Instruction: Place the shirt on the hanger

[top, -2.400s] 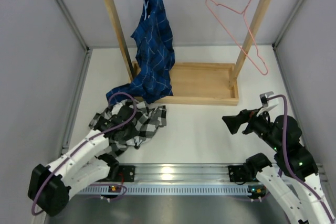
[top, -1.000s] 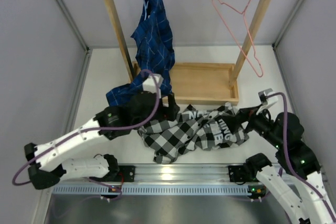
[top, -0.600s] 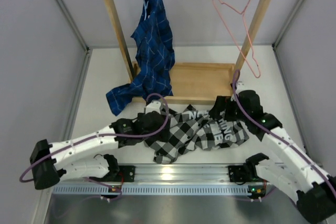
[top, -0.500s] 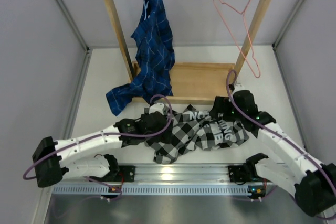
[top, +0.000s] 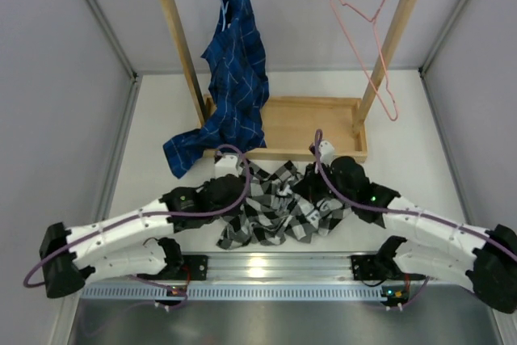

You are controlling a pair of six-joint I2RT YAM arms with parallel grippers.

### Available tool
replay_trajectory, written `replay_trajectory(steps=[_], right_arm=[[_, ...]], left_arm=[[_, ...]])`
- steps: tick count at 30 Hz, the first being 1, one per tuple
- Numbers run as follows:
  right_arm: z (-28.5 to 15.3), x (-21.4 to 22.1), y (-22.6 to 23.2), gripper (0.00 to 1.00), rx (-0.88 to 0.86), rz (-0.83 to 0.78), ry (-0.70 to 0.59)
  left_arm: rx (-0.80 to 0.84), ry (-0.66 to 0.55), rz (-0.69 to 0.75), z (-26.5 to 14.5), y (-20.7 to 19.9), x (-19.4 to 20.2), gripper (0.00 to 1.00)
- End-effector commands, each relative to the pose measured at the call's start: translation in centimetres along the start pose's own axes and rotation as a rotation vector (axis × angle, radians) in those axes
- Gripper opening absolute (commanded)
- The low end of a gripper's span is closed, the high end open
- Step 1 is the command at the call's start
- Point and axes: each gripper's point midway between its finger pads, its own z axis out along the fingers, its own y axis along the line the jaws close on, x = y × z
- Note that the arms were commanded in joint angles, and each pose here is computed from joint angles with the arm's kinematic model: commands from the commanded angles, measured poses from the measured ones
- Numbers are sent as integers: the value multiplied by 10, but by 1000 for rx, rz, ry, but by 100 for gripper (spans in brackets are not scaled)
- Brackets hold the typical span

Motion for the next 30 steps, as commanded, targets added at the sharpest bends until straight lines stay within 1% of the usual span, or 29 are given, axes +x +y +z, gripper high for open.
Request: replay_trajectory(steps=[1,2,3,4,5,7,8,9,10,11,12,13,14,15,17,18,19,20,21,22,23,24,25,26,28,29,30], right_arm=[[-16,-26,58,0,-115,-31,-220],[-19,-21,72,0,-99,-22,-278],[-21,-4,71,0,-86,38,-293],[-24,6,79,0,-97,50,-312],[-32,13,97,0,-118,83,-361],[-32,38,105,0,-118,70,-348],[-35,52,120,2,-155,48,-317],[-25,73,121,7,-131,22,-249],[-23,77,136,16,-148,14,-217],[-24,93,150,44,-174,-14,-162],[-20,104,156,58,-127,-70,-111],[-23,110,160,64,-103,-95,-97],[-29,111,162,70,-66,-125,-120],[-33,107,165,77,-49,-125,-126],[-41,94,162,85,-9,-164,-117],[-50,78,168,87,-28,-138,-139],[-53,73,159,88,-11,-150,-128],[-51,61,149,89,5,-131,-124],[-56,50,144,89,-16,-99,-127],[-54,44,135,91,-18,-74,-113],[-48,33,114,92,14,-26,-90],[-51,27,102,92,25,-3,-104],[-49,22,89,92,59,13,-111],[-46,14,62,93,131,53,-106],[-37,22,33,93,191,92,-59],[-33,23,15,91,223,140,-36],[-27,36,2,90,252,145,0]], left_arm=[[-92,-198,-100,-43,33,-41,0],[-49,-246,-134,-60,35,-50,0],[-35,-263,-144,-68,39,-52,0],[-18,-281,-160,-75,40,-55,0],[9,-319,-192,-87,44,-60,0],[-1,-337,-221,-100,54,-62,0],[-13,-368,-245,-107,62,-66,0],[-17,-377,-261,-112,65,-67,0],[-16,-384,-276,-116,67,-69,0],[-19,-398,-291,-120,70,-71,0],[-26,-403,-300,-122,72,-72,6],[-31,-405,-309,-124,74,-73,17],[-41,-402,-308,-125,76,-72,29],[-50,-401,-308,-125,78,-71,50],[-49,-396,-315,-124,78,-70,73],[-49,-398,-317,-125,78,-71,88],[-48,-401,-319,-126,77,-72,90],[-45,-404,-320,-127,77,-74,94],[-43,-406,-319,-128,76,-75,97],[-38,-409,-317,-130,76,-76,98],[-36,-408,-317,-130,76,-76,98],[-36,-408,-316,-130,76,-76,98],[-35,-409,-314,-131,76,-76,98],[-36,-405,-310,-130,75,-75,98],[-45,-389,-296,-126,74,-73,98],[-42,-377,-289,-125,72,-72,98],[-45,-368,-281,-123,71,-71,98]])
